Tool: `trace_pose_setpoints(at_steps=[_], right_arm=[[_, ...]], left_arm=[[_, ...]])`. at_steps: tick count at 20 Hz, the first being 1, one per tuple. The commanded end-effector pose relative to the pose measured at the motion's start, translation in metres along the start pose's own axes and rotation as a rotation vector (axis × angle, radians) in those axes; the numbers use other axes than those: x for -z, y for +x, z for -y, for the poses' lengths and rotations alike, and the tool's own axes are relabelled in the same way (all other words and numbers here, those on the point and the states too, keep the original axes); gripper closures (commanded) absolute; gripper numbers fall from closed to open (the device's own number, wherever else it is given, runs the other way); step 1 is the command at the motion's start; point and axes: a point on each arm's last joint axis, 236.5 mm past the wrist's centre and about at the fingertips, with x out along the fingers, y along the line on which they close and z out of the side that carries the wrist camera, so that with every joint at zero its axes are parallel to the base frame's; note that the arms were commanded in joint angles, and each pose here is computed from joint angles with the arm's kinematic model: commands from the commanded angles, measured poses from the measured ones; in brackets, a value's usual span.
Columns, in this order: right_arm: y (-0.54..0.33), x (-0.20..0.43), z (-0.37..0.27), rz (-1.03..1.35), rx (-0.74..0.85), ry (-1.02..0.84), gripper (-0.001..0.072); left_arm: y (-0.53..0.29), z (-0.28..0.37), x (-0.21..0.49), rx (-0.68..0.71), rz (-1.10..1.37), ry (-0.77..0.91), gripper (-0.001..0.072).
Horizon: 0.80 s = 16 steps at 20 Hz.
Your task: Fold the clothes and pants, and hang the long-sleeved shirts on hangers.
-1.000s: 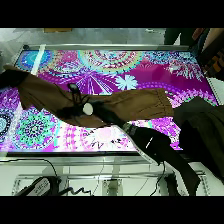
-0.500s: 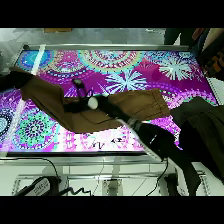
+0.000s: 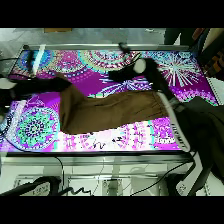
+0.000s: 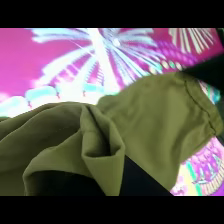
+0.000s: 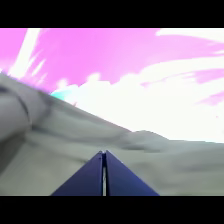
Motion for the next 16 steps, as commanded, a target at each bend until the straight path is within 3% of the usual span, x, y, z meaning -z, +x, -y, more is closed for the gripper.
trace_pose_setpoints(at_steps=[1, 2, 3, 4, 5, 9, 10, 16], right_arm=[[-0.046, -0.019, 0.044, 0.04, 0.059, 0.042, 0.0679], [-0.053, -0.022, 0.046, 0.047, 0.063, 0.042, 0.0678], [-0.056, -0.022, 0.047, 0.049, 0.065, 0.034, 0.0679], [-0.058, -0.023, 0.046, 0.05, 0.066, 0.026, 0.0679], [-0.059, -0.022, 0.045, 0.049, 0.065, 0.025, 0.0678], [-0.059, -0.02, 0.045, 0.038, 0.067, 0.016, 0.0679], [-0.059, -0.017, 0.046, 0.025, 0.068, -0.009, 0.0678], [-0.08, -0.005, 0.073, -0.014, 0.195, -0.134, 0.0679]], left_arm=[[0.059, 0.034, 0.022, 0.032, -0.043, -0.016, 0.0692], [0.071, 0.043, 0.037, 0.054, -0.086, -0.027, 0.0645], [0.082, 0.052, 0.055, 0.082, -0.148, -0.054, 0.0427], [0.087, 0.06, 0.071, 0.109, -0.207, -0.083, 0.0156], [0.088, 0.068, 0.085, 0.134, -0.263, -0.112, 0.0026], [0.07, 0.068, 0.093, 0.169, -0.326, -0.124, 0.003], [0.062, 0.051, 0.084, 0.134, -0.3, -0.129, 0.0084], [-0.033, -0.09, 0.064, -0.262, -0.237, -0.17, 0.0122]])
